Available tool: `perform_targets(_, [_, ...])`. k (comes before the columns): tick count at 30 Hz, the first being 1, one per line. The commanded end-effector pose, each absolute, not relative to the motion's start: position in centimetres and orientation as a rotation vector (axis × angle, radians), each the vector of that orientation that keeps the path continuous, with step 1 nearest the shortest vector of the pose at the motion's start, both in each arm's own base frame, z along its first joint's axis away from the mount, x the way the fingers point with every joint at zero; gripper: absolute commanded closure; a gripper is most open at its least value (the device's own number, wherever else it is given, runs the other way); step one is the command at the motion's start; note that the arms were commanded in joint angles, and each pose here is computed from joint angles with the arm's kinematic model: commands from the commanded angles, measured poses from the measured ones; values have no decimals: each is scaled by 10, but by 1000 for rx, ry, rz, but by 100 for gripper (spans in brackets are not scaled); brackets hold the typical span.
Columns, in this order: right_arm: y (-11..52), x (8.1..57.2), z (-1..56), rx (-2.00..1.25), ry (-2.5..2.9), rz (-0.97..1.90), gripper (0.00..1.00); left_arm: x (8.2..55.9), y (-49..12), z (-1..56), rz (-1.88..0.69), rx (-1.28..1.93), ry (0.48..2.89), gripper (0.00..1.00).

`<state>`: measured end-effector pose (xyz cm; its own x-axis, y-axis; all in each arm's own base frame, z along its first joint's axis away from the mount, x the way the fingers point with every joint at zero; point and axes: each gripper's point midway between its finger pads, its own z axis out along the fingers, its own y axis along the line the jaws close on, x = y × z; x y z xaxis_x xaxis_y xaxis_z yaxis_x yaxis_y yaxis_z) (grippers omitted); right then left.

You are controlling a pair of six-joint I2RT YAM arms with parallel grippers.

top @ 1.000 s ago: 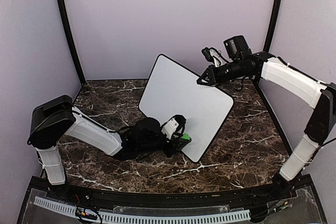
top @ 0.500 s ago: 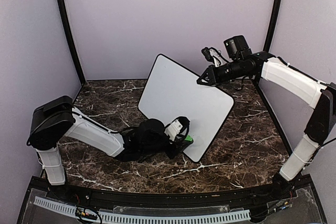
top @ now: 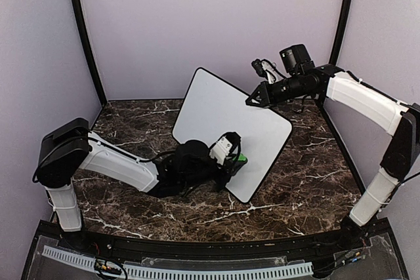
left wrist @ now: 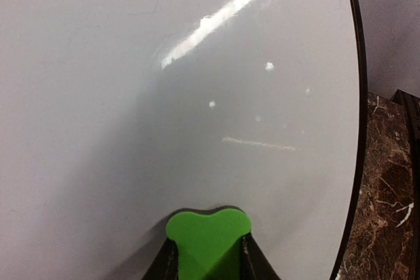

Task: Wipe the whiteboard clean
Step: Erase the whiteboard from the whiteboard stand.

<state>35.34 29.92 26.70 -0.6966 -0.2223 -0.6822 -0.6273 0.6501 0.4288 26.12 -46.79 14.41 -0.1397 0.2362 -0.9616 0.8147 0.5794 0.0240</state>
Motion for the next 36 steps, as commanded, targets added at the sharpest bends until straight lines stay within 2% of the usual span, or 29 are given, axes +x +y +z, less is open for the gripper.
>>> perform_targets(1, [313, 309, 213, -792, 2477, 947, 100, 271, -443, 122, -561, 833, 1748, 100])
perform_targets(7, [313, 309, 213, -791, 2478, 945, 100, 273, -405, 112, -504, 736, 1807, 100])
perform_targets(14, [311, 308, 215, -788, 2474, 939, 100, 324, -341, 136, -460, 435, 1864, 100])
perform_targets(19, [311, 308, 216, -786, 2469, 936, 100, 350, -295, 123, -336, 266, 1947, 99])
perform_targets(27, [311, 308, 216, -786, 2469, 939, 100, 357, -256, 94, -329, 82, 2051, 78])
perform_targets(29, [311, 308, 216, -786, 2470, 938, 100, 358, -247, 91, -320, 37, 2063, 69])
perform_targets(31, [311, 308, 215, -784, 2473, 937, 100, 359, -238, 90, -316, -6, 2070, 56])
perform_targets(36, [310, 308, 216, -781, 2470, 932, 100, 361, -219, 82, -345, -116, 2100, 40])
